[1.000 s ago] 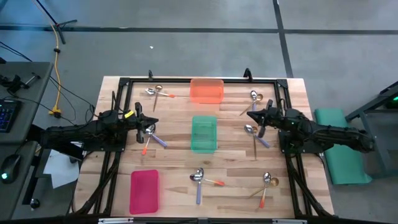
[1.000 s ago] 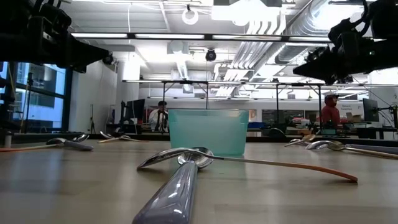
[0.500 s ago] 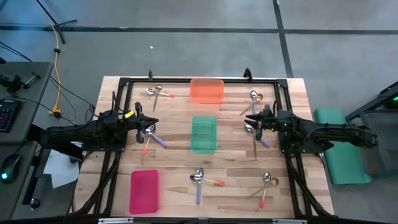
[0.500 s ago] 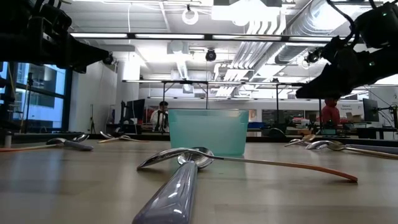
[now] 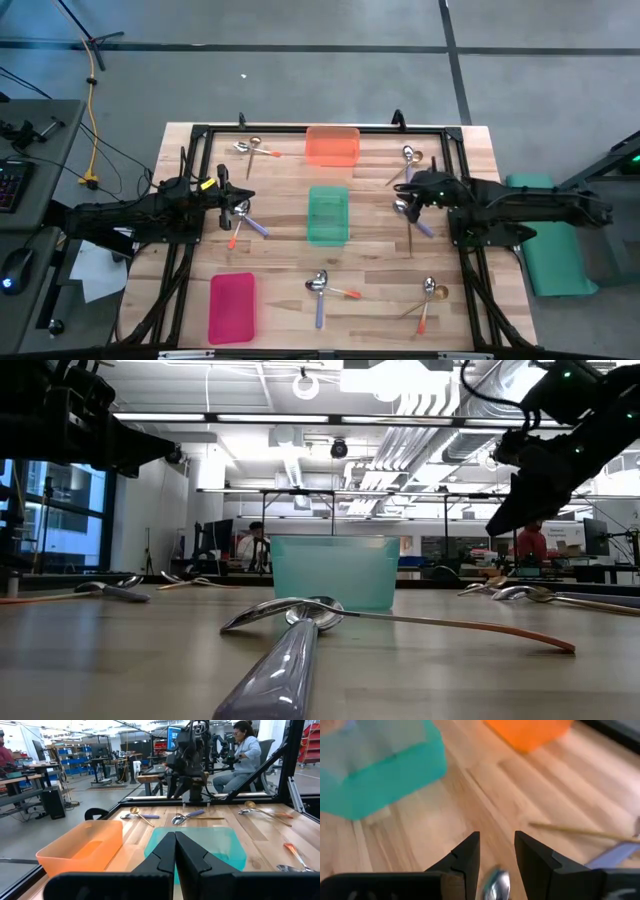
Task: Sort silverware by color (type)
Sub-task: Put the purple spoon into the green bin
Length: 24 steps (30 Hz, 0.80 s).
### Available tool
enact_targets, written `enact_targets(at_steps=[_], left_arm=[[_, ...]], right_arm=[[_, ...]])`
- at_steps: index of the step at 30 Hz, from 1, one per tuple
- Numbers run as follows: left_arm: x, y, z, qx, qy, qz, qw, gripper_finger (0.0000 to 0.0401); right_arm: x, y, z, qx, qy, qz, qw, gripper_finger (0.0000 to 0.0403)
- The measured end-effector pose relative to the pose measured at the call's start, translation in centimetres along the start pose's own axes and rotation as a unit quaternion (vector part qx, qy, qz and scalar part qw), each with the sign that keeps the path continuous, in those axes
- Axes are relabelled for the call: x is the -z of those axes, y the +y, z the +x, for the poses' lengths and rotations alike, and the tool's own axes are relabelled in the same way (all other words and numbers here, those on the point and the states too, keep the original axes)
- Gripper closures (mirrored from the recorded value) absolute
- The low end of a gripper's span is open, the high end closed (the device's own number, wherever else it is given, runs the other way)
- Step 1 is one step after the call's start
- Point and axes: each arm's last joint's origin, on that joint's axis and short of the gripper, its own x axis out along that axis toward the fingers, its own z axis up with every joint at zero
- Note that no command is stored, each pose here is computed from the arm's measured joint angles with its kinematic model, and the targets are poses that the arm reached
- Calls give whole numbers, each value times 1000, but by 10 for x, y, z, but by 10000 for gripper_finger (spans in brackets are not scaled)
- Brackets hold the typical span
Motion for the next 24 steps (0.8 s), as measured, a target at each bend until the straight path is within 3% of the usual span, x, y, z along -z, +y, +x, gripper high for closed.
enact_targets(at_steps=[11,18,24], left_arm=[[0,0,0,0,2,0,1000,401],[2,0,0,1,13,0,1000,401],[2,0,0,1,13,0,1000,401]], right_arm=[[-15,39,12,-6,137,-18,990,309],[-26,59,-3,30,234,-14,972,309],[-17,58,-17,82,294,13,952,304]])
